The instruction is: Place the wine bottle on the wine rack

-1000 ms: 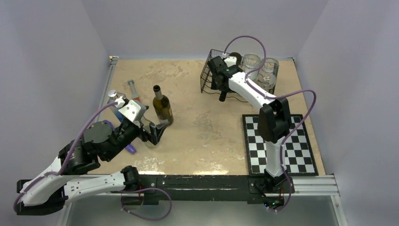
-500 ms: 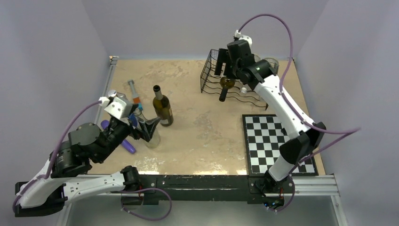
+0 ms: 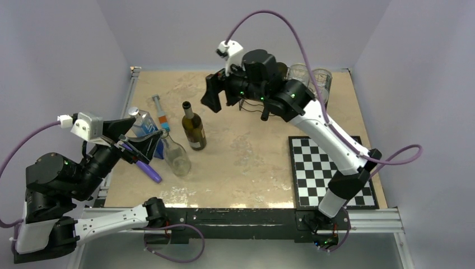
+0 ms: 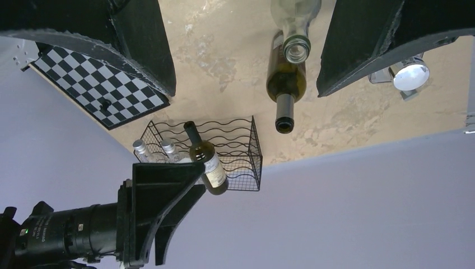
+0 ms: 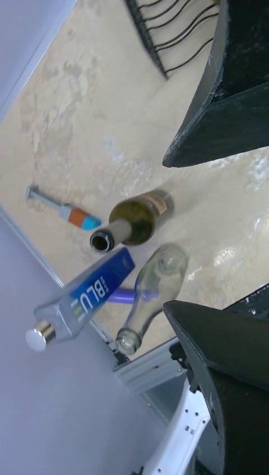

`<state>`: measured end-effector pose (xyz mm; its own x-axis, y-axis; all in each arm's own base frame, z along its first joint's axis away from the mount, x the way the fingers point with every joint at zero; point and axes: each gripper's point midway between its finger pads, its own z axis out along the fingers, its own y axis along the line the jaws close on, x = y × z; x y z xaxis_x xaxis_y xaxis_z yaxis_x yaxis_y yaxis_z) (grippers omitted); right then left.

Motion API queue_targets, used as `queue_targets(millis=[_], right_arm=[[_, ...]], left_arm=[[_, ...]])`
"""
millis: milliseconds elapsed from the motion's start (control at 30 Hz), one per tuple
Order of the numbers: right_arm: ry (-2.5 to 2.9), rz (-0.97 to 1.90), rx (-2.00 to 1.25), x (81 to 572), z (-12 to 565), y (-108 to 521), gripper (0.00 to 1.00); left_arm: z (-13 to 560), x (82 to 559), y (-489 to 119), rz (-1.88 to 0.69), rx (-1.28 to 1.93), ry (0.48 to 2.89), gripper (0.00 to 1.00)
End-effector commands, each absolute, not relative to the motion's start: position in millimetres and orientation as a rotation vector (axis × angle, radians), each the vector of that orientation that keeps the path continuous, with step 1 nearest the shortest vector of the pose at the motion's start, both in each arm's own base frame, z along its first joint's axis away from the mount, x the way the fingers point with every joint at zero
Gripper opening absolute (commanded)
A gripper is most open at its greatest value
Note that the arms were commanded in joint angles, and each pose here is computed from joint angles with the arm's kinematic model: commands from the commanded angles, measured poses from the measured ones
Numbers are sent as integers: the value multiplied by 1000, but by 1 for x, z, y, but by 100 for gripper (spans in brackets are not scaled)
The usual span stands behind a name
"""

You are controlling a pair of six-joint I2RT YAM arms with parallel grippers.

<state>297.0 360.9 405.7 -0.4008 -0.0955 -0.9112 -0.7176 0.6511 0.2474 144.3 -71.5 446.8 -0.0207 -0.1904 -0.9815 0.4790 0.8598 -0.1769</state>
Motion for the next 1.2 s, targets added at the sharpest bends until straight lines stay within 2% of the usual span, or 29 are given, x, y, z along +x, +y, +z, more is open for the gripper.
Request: queue_targets(millis=[0, 167, 367, 433, 600, 867, 1167], right_arm=[[1791, 805, -791, 291, 407, 404, 92], [1780, 739, -758, 298, 385, 435, 95], [1828, 745, -787, 302, 356, 468, 94], [1837, 707, -781, 308, 342, 475, 89], [1847, 623, -786, 317, 311, 487, 83], [1849, 525, -698, 336, 299, 488, 69], [1846, 536, -732, 335, 296, 492, 42]], left_arm=[[448, 141, -60, -547, 206, 1516, 99], [442, 138, -56, -559, 189, 1535, 99], [439, 135, -51, -584, 161, 1540, 99], [439, 134, -49, -590, 156, 1542, 99], [434, 132, -47, -606, 142, 1554, 99], [428, 130, -45, -625, 123, 1573, 99], [422, 127, -48, -638, 140, 1601, 99]])
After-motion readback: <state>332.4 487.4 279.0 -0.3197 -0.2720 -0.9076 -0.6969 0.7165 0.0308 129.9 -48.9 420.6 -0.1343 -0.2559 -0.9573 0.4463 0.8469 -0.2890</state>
